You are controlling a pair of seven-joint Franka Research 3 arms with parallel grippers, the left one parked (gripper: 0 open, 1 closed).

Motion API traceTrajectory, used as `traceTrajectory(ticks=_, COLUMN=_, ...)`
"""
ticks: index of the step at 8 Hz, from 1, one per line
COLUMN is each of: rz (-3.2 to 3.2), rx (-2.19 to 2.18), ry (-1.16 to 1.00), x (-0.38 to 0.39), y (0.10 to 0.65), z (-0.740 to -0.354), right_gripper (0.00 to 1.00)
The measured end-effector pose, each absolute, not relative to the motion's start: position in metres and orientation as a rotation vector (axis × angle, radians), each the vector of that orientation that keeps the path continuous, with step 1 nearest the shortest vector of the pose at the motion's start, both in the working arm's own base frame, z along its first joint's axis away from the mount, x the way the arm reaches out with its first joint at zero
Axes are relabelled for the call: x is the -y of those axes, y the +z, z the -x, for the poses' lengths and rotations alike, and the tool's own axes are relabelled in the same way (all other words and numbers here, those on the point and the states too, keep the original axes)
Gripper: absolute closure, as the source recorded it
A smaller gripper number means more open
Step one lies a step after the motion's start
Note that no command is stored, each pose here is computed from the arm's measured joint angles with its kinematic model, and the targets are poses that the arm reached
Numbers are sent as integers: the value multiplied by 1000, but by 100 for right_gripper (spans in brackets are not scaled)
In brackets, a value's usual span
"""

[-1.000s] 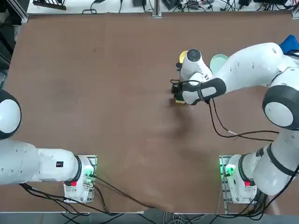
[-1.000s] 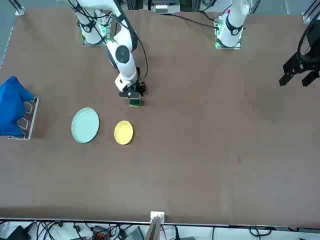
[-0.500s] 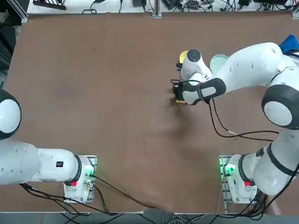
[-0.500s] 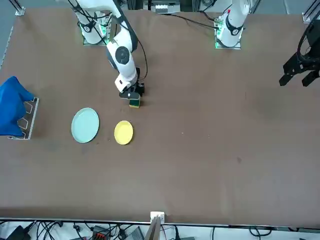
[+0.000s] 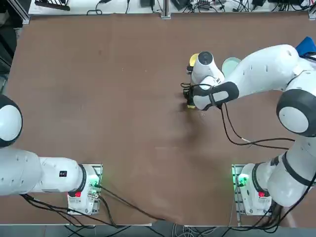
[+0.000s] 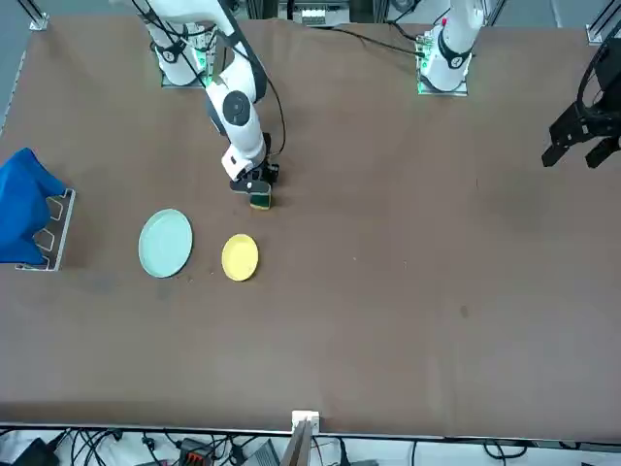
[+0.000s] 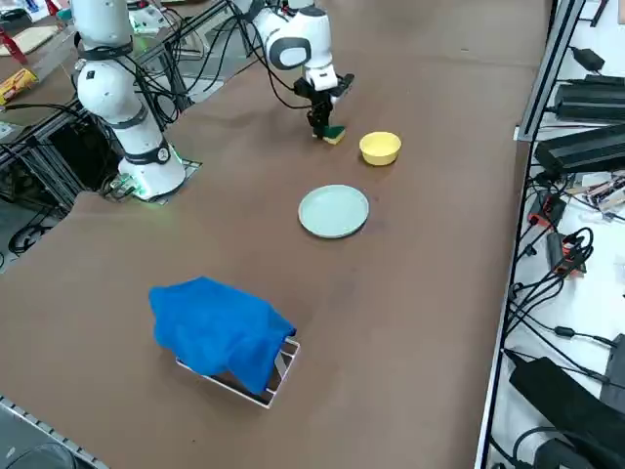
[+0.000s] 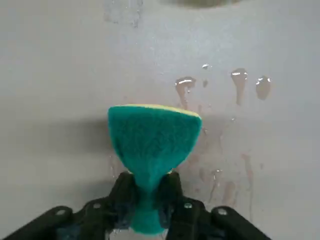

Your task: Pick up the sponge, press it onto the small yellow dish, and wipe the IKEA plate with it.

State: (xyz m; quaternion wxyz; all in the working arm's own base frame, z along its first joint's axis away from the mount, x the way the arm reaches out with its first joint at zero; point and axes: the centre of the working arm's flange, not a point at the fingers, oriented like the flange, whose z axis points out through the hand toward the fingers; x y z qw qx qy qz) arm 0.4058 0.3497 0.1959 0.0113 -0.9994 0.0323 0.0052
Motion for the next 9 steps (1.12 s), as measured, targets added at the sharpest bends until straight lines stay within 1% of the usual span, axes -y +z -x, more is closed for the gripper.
traceTrajectory(ticks=3, rz=3144, rx=-116, ry=50, x=-351, y=215, z=-418, right_gripper=76)
traceTrajectory(ticks=5, rz=3166, rx=-125, ry=82, x=-359, y=243, z=-435, right_gripper=76)
traceTrajectory(ticks=7, rz=3187, rx=-113, ry=122, x=-349, y=283, z=-470, right_gripper=76)
traceTrajectory(ticks=9, rz=3200, rx=-85, ry=169, x=-324, y=328, z=-514, right_gripper=76)
